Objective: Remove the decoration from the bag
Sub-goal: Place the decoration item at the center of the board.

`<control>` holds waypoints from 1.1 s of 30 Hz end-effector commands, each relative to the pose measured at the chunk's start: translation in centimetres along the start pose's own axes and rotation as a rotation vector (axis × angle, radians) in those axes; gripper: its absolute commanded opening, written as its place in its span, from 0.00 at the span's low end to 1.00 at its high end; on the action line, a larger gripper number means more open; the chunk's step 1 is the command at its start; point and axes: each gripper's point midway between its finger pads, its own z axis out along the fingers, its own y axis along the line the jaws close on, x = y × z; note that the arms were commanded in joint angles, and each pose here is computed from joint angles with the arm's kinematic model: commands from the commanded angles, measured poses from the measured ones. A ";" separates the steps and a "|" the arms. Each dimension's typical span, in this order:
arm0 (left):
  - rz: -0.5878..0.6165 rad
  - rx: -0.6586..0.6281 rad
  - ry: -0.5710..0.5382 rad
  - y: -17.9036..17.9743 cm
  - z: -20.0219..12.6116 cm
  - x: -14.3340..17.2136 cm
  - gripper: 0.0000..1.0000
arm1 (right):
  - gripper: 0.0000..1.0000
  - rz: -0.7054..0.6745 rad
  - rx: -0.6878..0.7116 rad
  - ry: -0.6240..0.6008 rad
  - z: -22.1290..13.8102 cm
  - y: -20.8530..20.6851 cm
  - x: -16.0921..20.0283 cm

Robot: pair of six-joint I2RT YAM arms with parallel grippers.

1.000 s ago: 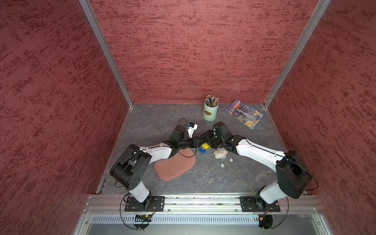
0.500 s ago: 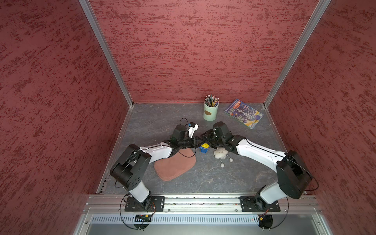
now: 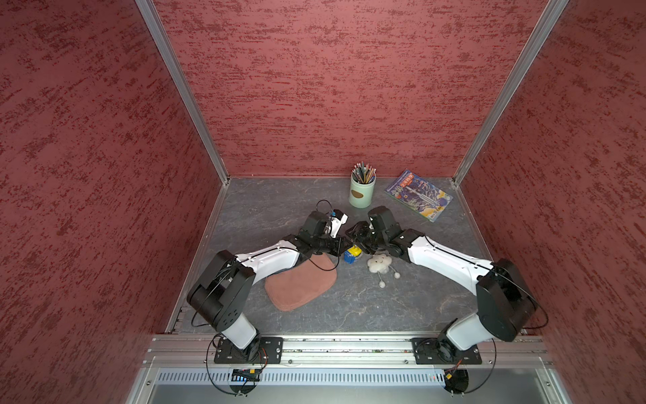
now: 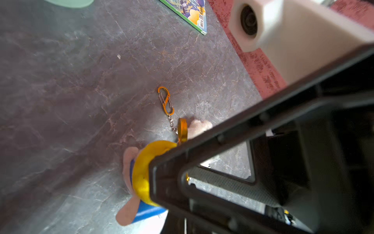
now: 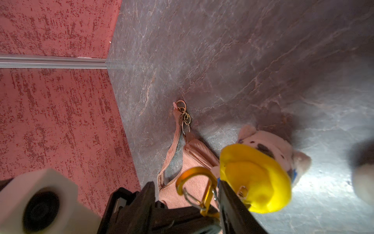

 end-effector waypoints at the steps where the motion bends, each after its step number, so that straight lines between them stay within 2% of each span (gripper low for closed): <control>1: -0.012 -0.096 0.106 1.3 -0.3 2.4 0.00 | 0.48 -0.078 0.039 -0.134 -1.6 0.8 -4.0; 4: -0.074 -0.032 0.056 -0.1 -0.5 1.3 0.00 | 0.33 -0.143 0.069 -0.122 -1.1 0.5 -3.9; 6: -0.111 0.002 0.031 -0.9 -0.5 0.5 0.00 | 0.28 -0.150 0.080 -0.093 -0.4 0.0 -3.3; 12: -0.165 0.041 0.024 -1.9 -0.9 -0.8 0.00 | 0.24 -0.212 0.091 -0.062 0.5 -0.4 -1.7; 15: -0.170 0.053 0.044 -2.1 -0.9 -0.8 0.00 | 0.15 -0.255 0.102 -0.067 0.6 -0.5 -1.8; 17: -0.175 0.063 0.054 -2.2 -1.0 -0.8 0.00 | 0.15 -0.297 0.107 -0.070 0.6 -0.2 -1.9; 20: -0.178 0.063 0.067 -2.0 -1.1 -0.6 0.00 | 0.19 -0.362 0.138 -0.087 0.5 -0.5 -2.3; 25: -0.176 0.069 0.071 -2.1 -1.3 -0.7 0.00 | 0.44 -0.394 0.184 -0.112 1.0 -1.4 -2.9; 30: -0.179 0.071 0.079 -2.0 -1.5 -0.4 0.00 | 0.55 -0.432 0.219 -0.160 1.0 -1.4 -4.2; 33: -0.195 0.061 0.090 -1.2 -1.5 -0.1 0.00 | 0.60 -0.439 0.181 -0.143 0.9 -0.4 -4.1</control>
